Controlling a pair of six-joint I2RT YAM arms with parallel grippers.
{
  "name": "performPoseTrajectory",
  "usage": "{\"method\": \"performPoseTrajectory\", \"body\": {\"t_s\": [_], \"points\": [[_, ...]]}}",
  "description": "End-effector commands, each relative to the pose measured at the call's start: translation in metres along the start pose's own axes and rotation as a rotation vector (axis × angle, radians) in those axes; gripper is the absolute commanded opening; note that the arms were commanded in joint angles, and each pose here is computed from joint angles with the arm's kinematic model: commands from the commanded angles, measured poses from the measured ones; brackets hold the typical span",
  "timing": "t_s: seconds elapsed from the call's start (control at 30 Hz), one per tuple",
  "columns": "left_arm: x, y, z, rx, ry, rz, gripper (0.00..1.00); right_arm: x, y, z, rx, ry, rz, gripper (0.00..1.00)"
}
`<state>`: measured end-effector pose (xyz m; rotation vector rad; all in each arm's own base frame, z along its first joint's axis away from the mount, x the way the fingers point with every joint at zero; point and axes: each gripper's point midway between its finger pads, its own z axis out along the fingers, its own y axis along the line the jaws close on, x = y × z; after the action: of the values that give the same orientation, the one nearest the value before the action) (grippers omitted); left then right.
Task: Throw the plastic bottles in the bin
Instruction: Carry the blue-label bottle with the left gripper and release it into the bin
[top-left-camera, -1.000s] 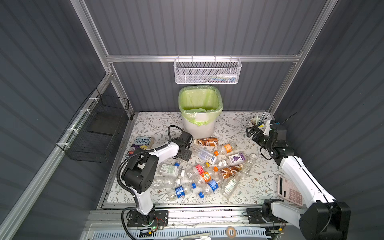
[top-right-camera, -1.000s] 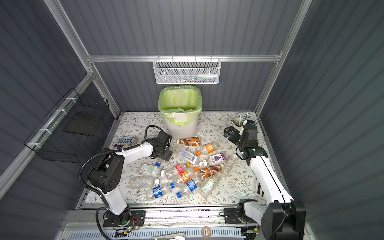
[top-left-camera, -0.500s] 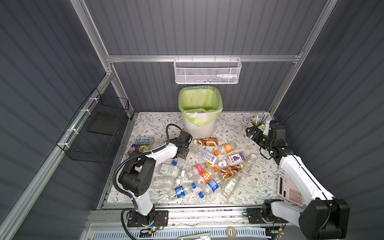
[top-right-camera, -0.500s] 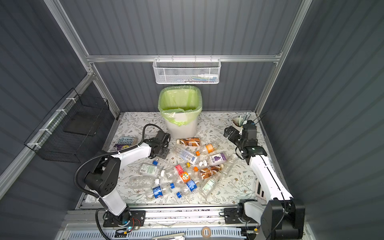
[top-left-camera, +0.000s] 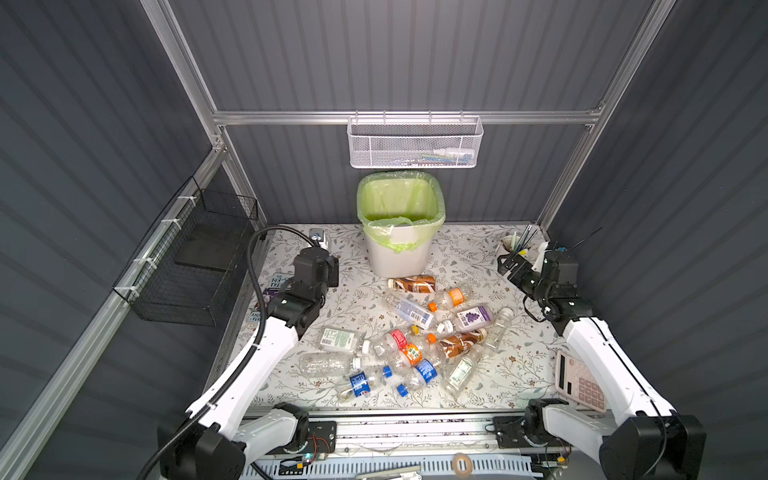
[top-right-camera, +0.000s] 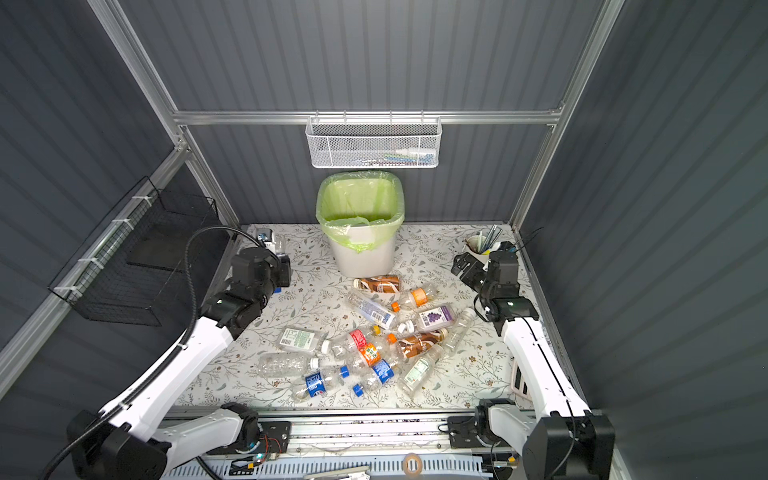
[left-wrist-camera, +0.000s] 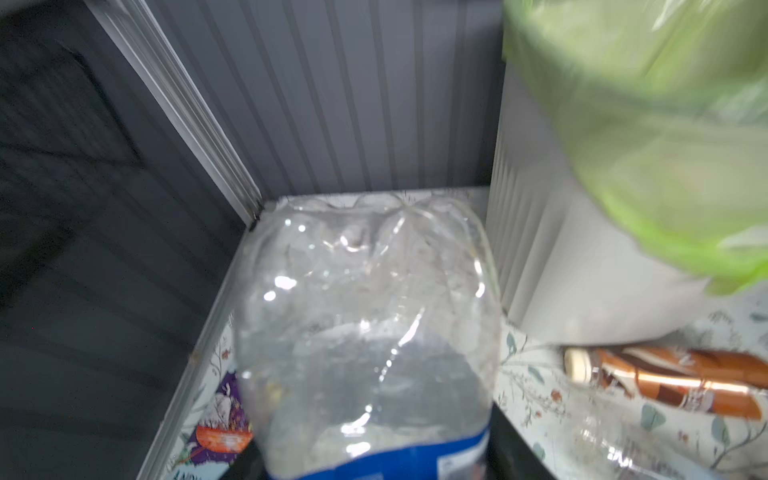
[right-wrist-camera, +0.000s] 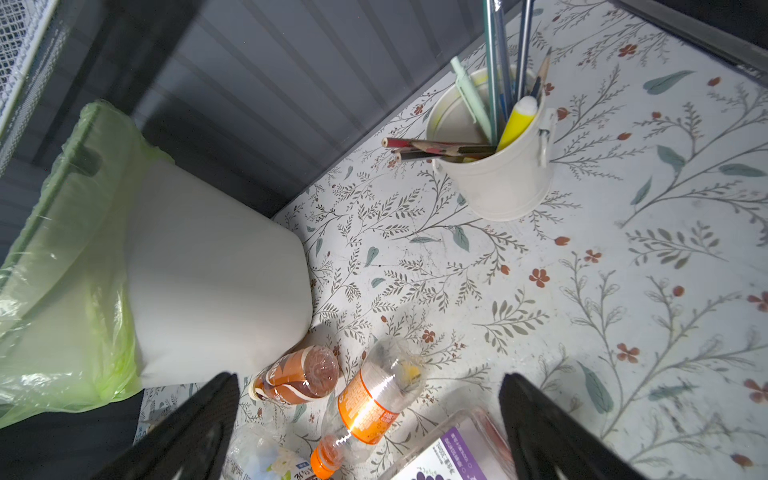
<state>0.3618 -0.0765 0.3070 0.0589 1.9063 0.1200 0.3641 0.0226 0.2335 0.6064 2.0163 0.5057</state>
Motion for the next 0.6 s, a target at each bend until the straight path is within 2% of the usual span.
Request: {"method": "performPoseTrajectory", "body": {"t_s": [0.0,0.1,0.27,0.33,0.4,0.47,0.5,0.57], "points": [[-0.058,0.01,-0.021,-0.018,-0.189,-0.018,0.52,-0.003,-0.009,-0.004,0.025,-0.041,0.022,0.99],[-0.105,-0.001,-0.03,0.049,-0.309,-0.017,0.52,-0.004,-0.01,-0.007,0.016,-0.062,0.036,0.99],[-0.164,-0.055,-0.003,0.259,-0.339,0.005,0.53,-0.001,-0.006,-0.009,-0.026,-0.06,0.04,0.99],[-0.168,-0.085,0.02,0.36,-0.258,0.009,0.54,0.004,-0.005,-0.008,-0.039,-0.039,0.03,0.99],[-0.164,-0.118,0.047,0.46,-0.119,0.021,0.54,0.009,-0.009,-0.007,-0.016,-0.011,0.022,0.99],[-0.155,-0.142,0.067,0.507,-0.011,0.026,0.56,0.013,-0.018,-0.009,0.029,0.009,0.005,0.99],[-0.157,-0.147,0.069,0.513,-0.006,0.018,0.62,0.013,-0.021,-0.011,0.044,0.01,0.001,0.99],[-0.166,-0.15,0.069,0.52,-0.047,-0.008,0.88,0.014,-0.028,-0.016,0.068,0.011,0.002,0.99]]}}
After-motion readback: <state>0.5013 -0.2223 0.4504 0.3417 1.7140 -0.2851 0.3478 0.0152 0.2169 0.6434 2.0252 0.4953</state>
